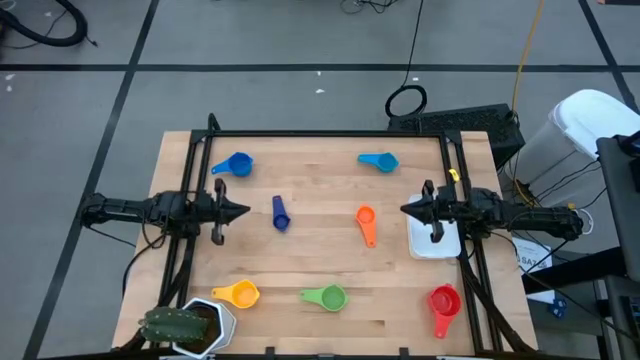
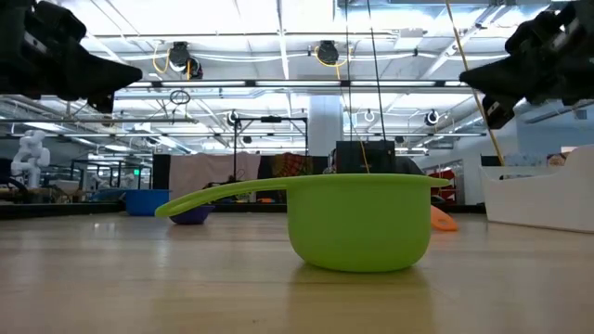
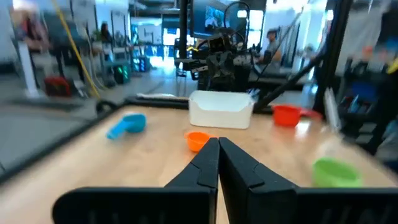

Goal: Nest measuring cups in basket
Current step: Move the red measuring cup to the center of the table

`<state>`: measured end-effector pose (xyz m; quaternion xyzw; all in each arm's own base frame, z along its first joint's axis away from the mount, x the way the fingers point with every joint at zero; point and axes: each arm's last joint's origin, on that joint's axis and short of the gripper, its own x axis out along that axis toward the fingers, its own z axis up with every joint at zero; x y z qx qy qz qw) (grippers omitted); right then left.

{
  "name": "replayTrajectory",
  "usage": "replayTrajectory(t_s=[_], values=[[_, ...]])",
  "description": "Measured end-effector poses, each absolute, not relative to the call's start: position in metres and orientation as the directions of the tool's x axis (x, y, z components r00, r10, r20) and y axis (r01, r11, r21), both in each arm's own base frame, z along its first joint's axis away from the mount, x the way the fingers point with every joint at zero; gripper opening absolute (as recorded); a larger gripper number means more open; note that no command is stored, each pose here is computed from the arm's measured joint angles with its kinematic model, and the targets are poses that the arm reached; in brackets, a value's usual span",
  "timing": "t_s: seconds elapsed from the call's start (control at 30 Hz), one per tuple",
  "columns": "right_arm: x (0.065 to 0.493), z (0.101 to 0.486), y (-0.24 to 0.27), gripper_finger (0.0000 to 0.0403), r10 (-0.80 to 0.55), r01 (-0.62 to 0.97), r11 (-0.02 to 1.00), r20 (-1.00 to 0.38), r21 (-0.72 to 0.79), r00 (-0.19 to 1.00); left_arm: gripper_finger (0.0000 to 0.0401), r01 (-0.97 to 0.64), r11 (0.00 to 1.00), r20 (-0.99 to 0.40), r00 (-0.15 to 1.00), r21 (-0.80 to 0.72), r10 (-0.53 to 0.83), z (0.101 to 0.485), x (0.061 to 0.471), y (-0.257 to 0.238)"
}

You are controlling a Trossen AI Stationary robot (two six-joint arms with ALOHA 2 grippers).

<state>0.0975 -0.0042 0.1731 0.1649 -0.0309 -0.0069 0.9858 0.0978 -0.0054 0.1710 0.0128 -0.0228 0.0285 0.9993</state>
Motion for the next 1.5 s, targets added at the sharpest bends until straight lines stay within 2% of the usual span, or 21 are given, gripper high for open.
replayTrajectory(t_s=[0.17, 0.33, 0.4, 0.5, 0.67, 0.83, 0.93, 1.1, 1.27, 1.5], values=[[0.096, 0.184, -0.004, 0.0, -0.023, -0.073, 0.847, 0.174, 0.527, 0.984, 0.001, -0.066, 0.976, 0.047, 0.997, 0.206, 0.057, 0.171, 0.098, -0.005], [0.094, 0.193, -0.004, 0.0, -0.022, -0.13, 0.824, 0.26, 0.552, 0.965, 0.001, -0.065, 0.978, 0.048, 0.997, 0.197, 0.057, 0.171, 0.098, -0.005], [0.094, 0.195, -0.004, 0.0, -0.029, -0.144, 0.82, 0.291, 0.555, 0.956, 0.001, -0.061, 0.991, 0.052, 0.997, 0.122, 0.055, 0.171, 0.098, -0.005], [0.092, 0.2, -0.005, 0.0, -0.051, -0.155, 0.817, 0.337, 0.556, 0.94, 0.001, -0.049, 0.995, 0.075, 0.996, -0.089, 0.056, 0.174, 0.098, -0.005], [0.088, 0.209, -0.005, 0.0, -0.049, -0.148, 0.901, 0.434, 0.409, 0.9, 0.001, -0.013, 0.955, 0.14, 0.988, -0.296, 0.057, 0.18, 0.097, -0.005], [0.084, 0.218, -0.004, 0.0, -0.046, -0.129, 0.944, 0.509, 0.303, 0.859, 0.001, 0.055, 0.87, 0.213, 0.975, -0.491, 0.058, 0.187, 0.096, -0.005], [0.088, 0.216, -0.004, 0.0, -0.031, -0.096, 0.964, 0.462, 0.25, 0.886, 0.001, 0.124, 0.833, 0.298, 0.953, -0.539, 0.052, 0.196, 0.093, -0.005], [0.087, 0.254, -0.004, 0.0, -0.017, -0.065, 0.984, 0.455, 0.164, 0.891, 0.001, 0.26, 0.819, 0.36, 0.93, -0.511, -0.071, 0.218, 0.087, -0.008], [0.106, 0.295, -0.005, 0.0, -0.018, -0.006, 0.996, 0.28, 0.086, 0.96, 0.001, 0.293, 0.844, 0.285, 0.942, -0.45, -0.175, 0.252, 0.083, -0.011], [0.155, 0.349, -0.007, 0.0017, -0.02, 0.015, 0.997, -0.075, -0.073, 0.997, 0.001, 0.204, 0.948, 0.121, 0.976, -0.244, -0.179, 0.323, 0.102, -0.013]])
